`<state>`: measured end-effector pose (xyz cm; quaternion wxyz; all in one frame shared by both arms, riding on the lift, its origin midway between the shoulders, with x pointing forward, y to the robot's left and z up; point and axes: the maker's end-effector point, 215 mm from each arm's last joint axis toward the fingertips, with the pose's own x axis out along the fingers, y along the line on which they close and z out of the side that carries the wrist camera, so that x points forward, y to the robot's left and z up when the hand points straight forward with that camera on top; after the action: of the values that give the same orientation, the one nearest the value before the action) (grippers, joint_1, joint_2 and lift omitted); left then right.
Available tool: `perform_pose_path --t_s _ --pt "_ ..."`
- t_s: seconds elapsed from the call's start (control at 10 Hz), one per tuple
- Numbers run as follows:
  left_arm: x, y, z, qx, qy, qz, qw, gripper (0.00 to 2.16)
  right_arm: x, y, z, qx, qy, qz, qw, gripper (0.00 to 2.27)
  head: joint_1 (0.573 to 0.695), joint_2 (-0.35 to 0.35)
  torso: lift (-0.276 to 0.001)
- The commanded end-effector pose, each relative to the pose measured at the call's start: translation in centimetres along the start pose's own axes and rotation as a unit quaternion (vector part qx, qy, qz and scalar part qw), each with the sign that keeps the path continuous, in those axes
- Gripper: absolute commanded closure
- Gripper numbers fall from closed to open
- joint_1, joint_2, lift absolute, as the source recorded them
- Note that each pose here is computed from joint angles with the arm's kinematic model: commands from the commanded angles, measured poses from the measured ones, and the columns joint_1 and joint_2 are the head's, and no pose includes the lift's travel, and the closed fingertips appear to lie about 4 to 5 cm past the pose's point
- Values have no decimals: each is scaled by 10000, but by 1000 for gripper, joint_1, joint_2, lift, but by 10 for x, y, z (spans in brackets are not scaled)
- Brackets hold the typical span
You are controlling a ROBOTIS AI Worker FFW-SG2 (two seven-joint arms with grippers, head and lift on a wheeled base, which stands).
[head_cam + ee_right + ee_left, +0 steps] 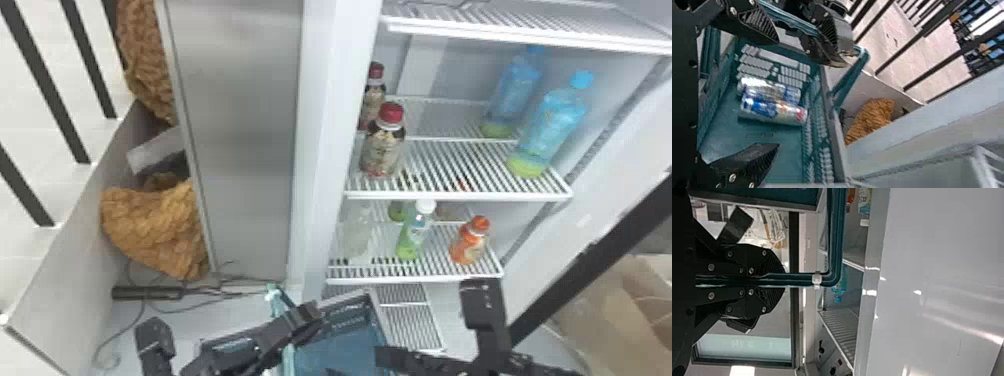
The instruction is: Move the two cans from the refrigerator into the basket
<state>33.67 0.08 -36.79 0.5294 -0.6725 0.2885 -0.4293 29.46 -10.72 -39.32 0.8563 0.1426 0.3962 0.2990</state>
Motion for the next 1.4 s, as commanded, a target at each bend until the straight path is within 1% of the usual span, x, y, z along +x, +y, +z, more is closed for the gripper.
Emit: perform_pose_path --t_s 0.0,0.1,0.2,0.3,0.5,0.6,0.7,0.8,0.9,1.0,1.2,1.3 --pt "-2 0 1 -2 -20 1 10000 1191 -23 -16 15 -151 -403 -427 9982 121 695 -191 -31" --pt "-3 1 0 -18 -35 6 10000 1191 -35 -22 23 -223 -670 -599 9957 122 695 -218 -31" --pt "-4 1 1 -13 -44 7 10000 1191 -51 -35 34 -344 -944 -887 9910 124 695 -233 -31" --pt "-4 1 1 -13 -44 7 10000 1191 -67 -49 53 -528 -1370 -1120 9828 124 695 -260 -31" --pt "-4 2 -1 -28 -38 11 10000 1191 -105 -79 68 -836 -1844 -1590 9663 124 695 -323 -31" --pt "-5 3 -1 -38 -42 17 10000 1191 -122 -94 75 -1024 -2092 -1805 9556 124 695 -350 -31" --pt "-5 3 -1 -38 -42 17 10000 1191 -142 -107 85 -1281 -2419 -1987 9411 124 695 -350 -31" --pt "-5 3 -1 -30 -48 27 10000 1191 -159 -121 92 -1522 -2854 -2124 9221 124 695 -350 -31" --pt "-6 4 -1 -40 -51 33 10000 1191 -171 -133 88 -1602 -3046 -2246 9116 125 695 -350 -31" --pt "-6 4 -1 -40 -51 33 10000 1191 -178 -140 83 -1662 -3143 -2310 9057 125 695 -350 -31" --pt "-7 4 -2 -51 -54 39 10000 1191 -190 -140 67 -1689 -3265 -2380 8990 125 695 -350 -31" --pt "-7 5 -3 -61 -58 44 10000 1191 -198 -134 62 -1744 -3332 -2412 8947 127 695 -350 -31"
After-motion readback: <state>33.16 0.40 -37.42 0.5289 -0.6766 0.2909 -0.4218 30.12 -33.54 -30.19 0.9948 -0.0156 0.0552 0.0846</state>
